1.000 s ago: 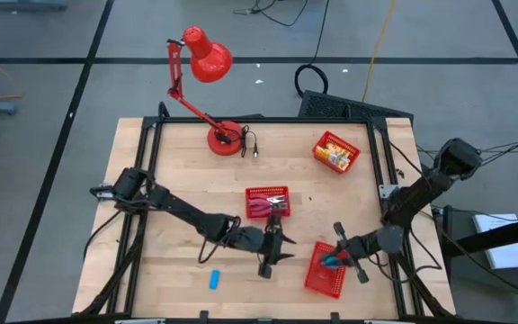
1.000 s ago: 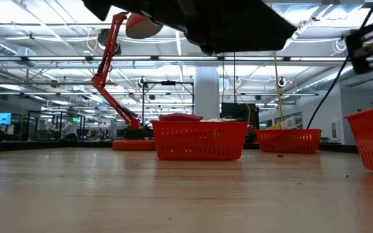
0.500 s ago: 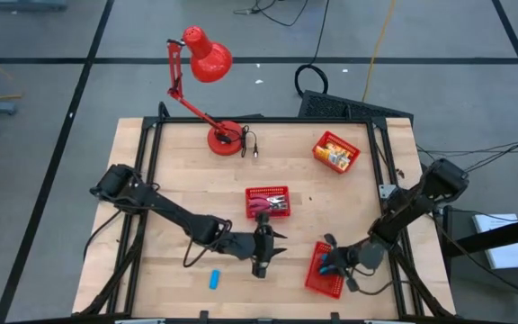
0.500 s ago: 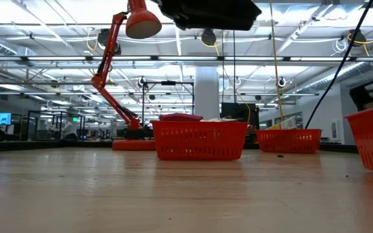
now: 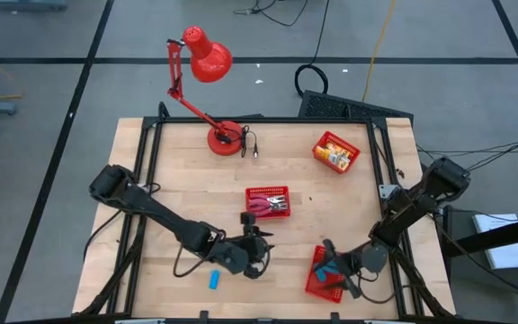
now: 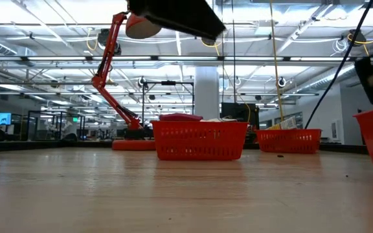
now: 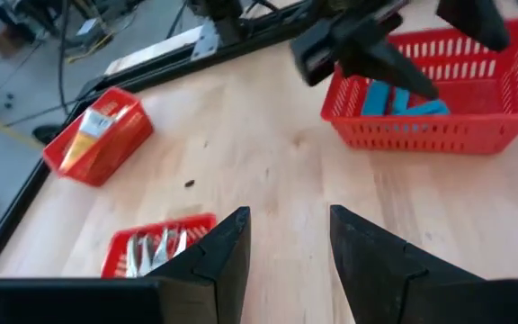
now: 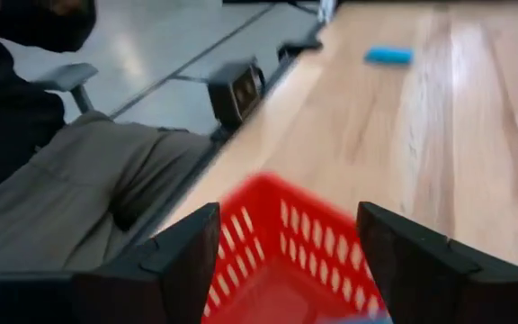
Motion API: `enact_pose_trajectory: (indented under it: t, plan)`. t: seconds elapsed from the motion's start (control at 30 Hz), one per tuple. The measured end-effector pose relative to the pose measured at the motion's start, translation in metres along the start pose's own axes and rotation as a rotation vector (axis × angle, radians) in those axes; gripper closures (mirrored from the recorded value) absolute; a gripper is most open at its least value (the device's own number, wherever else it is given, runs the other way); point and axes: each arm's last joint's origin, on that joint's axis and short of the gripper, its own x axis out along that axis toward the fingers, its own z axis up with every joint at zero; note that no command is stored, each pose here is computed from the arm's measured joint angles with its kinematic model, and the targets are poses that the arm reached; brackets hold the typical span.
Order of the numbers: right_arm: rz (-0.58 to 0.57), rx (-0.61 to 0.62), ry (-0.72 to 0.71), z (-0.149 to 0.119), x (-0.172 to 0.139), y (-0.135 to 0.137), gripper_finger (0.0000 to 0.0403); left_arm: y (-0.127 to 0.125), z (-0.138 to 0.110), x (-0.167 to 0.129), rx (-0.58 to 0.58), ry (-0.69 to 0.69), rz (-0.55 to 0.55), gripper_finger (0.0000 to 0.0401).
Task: Pick & Place School Supplies
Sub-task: Put the blue eraser into the bottom red bin
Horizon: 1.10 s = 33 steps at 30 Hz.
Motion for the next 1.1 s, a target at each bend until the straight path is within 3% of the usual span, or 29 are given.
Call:
enact_pose_trajectory:
  t: [0.27, 0.47, 0.57, 0.83, 1.1]
  plan:
    - [-0.046, -0.154, -0.042, 0.033, -0.007, 0.006, 0.0149, 0.0, -0.006, -0.05, -0.2, 0.177, -0.012, 0.0247]
    - [-0.078, -0.209, -0.046, 0.049, -0.021, 0.004, 0.0148, -0.016, -0.039, -0.075, -0.488, 0.592, -0.133, 0.0244]
    - [-0.082, -0.223, -0.038, 0.054, -0.029, 0.003, 0.0146, -0.029, -0.046, -0.087, -0.63, 0.733, -0.167, 0.0229]
    - [-0.081, -0.224, -0.008, 0.058, -0.041, 0.002, 0.0144, -0.049, -0.048, -0.102, -0.907, 0.867, -0.187, 0.0168]
    - [-0.058, -0.252, 0.06, 0.049, -0.044, 0.008, 0.0145, -0.056, -0.06, -0.075, -1.012, 0.908, -0.096, 0.014]
